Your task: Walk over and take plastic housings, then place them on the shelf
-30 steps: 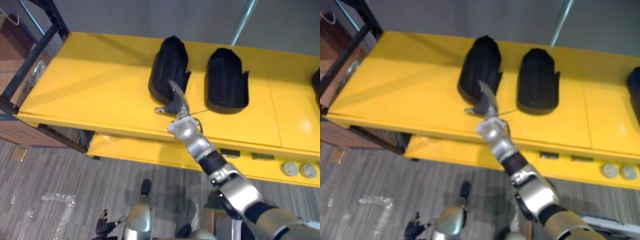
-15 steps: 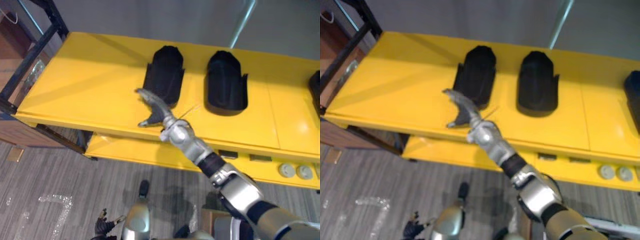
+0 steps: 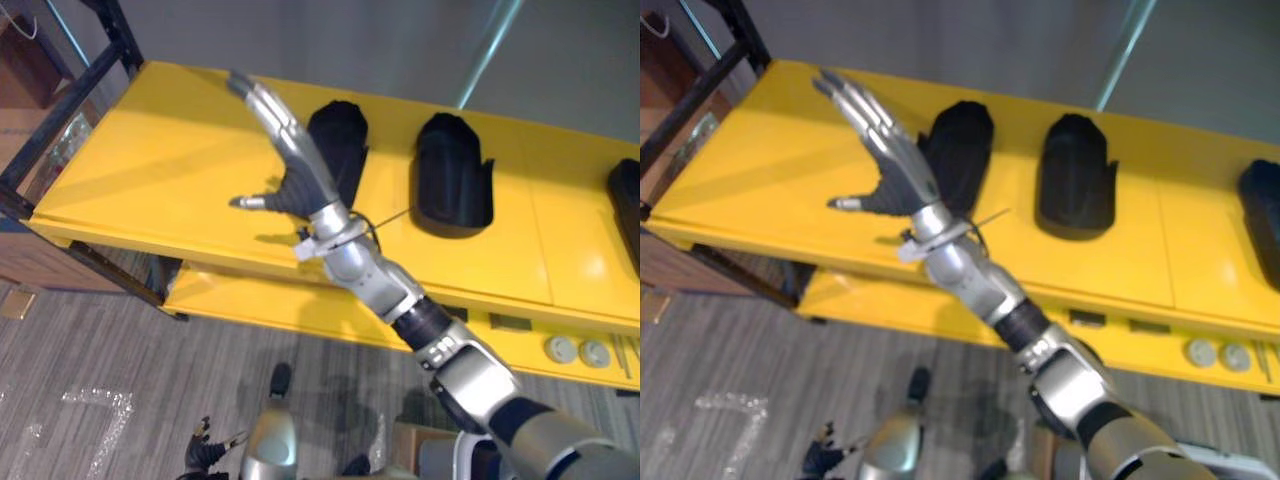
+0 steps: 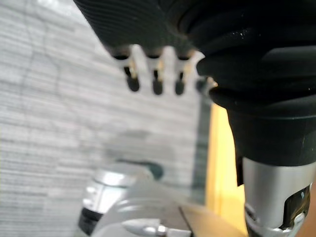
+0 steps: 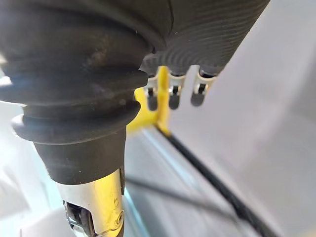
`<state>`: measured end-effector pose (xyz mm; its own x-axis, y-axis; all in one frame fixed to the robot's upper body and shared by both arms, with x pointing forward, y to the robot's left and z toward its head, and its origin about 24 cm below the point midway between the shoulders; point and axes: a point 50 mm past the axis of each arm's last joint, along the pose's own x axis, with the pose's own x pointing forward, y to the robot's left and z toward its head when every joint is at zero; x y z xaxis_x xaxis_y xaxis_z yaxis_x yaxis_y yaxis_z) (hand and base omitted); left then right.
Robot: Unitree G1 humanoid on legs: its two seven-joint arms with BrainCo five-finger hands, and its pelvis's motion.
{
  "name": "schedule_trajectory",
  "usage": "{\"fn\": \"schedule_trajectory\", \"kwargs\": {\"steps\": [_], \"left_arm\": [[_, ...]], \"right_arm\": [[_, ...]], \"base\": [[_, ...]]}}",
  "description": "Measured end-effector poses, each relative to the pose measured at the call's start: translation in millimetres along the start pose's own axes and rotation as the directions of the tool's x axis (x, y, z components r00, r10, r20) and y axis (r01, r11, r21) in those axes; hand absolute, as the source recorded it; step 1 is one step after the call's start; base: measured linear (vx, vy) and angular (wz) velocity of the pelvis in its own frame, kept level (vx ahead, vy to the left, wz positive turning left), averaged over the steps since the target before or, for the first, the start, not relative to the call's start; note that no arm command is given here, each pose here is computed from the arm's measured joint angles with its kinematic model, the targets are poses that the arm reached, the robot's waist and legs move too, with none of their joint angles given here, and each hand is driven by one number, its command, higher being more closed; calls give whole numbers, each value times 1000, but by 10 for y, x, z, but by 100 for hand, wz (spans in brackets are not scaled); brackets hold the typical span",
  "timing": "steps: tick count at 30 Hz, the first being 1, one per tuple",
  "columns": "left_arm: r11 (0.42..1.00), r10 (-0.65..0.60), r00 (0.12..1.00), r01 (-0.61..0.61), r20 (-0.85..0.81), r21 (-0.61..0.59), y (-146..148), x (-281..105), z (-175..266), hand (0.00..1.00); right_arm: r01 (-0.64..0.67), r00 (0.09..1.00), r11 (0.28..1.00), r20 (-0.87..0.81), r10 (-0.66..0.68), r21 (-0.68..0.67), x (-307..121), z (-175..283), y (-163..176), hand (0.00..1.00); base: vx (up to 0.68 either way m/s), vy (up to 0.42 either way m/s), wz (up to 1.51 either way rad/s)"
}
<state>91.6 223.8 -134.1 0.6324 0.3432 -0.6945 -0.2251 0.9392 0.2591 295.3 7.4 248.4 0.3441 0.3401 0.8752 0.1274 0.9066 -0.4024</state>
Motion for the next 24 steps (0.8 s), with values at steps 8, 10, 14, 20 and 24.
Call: {"fn": "schedule_trajectory", "kwargs": {"steps": [8, 10, 14, 20, 24], "left_arm": [[998, -2, 999, 0, 39, 61, -9, 12, 44, 0], [998, 0, 999, -3, 48, 59, -11, 34, 76, 0], [998, 30, 999, -31, 37, 47, 7, 58, 84, 0], [998, 47, 997, -44, -67, 48, -21, -25, -155, 0], [998, 55, 995, -54, -88, 12, -62, -71, -220, 0]], "right_arm": [[163, 987, 983, -7, -163, 80, 52, 125, -586, 0], [237, 967, 970, -113, -230, 50, -169, -23, -878, 0], [372, 858, 916, -321, -402, -151, -885, -295, -1559, 0], [433, 441, 783, -652, -616, -447, -2510, -175, -2198, 0], [414, 155, 724, -740, -654, -552, -3382, 214, -2149, 0]], "base": [[2, 3, -34], [-12, 8, -56], [-11, 11, -62], [-40, -10, -72], [-32, -13, -45]]}}
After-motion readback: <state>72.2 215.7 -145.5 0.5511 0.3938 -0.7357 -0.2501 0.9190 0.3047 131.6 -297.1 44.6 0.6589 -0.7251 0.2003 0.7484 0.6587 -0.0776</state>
